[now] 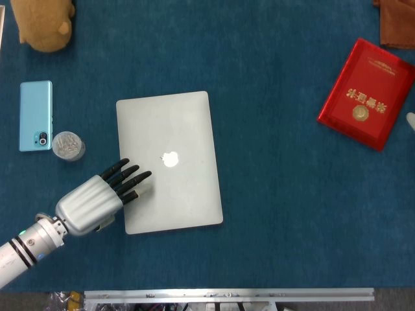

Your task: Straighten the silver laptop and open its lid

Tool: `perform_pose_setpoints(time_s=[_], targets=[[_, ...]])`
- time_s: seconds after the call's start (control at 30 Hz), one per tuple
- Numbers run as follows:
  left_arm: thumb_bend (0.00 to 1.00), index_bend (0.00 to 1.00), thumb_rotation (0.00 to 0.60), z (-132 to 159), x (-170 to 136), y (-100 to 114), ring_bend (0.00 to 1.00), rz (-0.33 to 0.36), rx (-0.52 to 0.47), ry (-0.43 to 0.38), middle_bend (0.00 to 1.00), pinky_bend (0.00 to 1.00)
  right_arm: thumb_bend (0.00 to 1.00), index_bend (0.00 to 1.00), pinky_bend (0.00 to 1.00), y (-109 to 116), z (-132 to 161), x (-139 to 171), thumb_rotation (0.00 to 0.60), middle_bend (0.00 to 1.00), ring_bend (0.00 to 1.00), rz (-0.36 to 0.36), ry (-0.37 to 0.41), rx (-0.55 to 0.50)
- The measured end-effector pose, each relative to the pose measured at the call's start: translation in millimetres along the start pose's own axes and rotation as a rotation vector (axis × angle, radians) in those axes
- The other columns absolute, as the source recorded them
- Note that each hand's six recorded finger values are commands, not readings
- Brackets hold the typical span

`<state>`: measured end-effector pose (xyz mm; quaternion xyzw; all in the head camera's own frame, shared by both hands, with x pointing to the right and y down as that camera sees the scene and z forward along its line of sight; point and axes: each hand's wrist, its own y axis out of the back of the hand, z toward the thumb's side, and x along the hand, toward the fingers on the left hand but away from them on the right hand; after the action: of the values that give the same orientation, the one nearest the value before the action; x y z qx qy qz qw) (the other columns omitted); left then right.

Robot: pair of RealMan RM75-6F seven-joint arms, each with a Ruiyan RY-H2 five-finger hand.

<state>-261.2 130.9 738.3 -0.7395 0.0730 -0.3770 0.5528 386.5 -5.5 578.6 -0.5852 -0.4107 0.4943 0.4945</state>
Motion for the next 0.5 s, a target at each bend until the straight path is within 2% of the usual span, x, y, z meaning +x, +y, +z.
perform_pose_setpoints(time_s=[0.5], targets=[[0.28, 0.00, 0.600, 6.1, 7.1, -10.4, 0.00, 0.018, 0.007, 0.007, 0.00, 0.00, 0.13, 0.00, 0.03, 3.3, -8.5, 4.7, 0.600, 0.02, 0.00, -0.002, -0.023, -0.007]])
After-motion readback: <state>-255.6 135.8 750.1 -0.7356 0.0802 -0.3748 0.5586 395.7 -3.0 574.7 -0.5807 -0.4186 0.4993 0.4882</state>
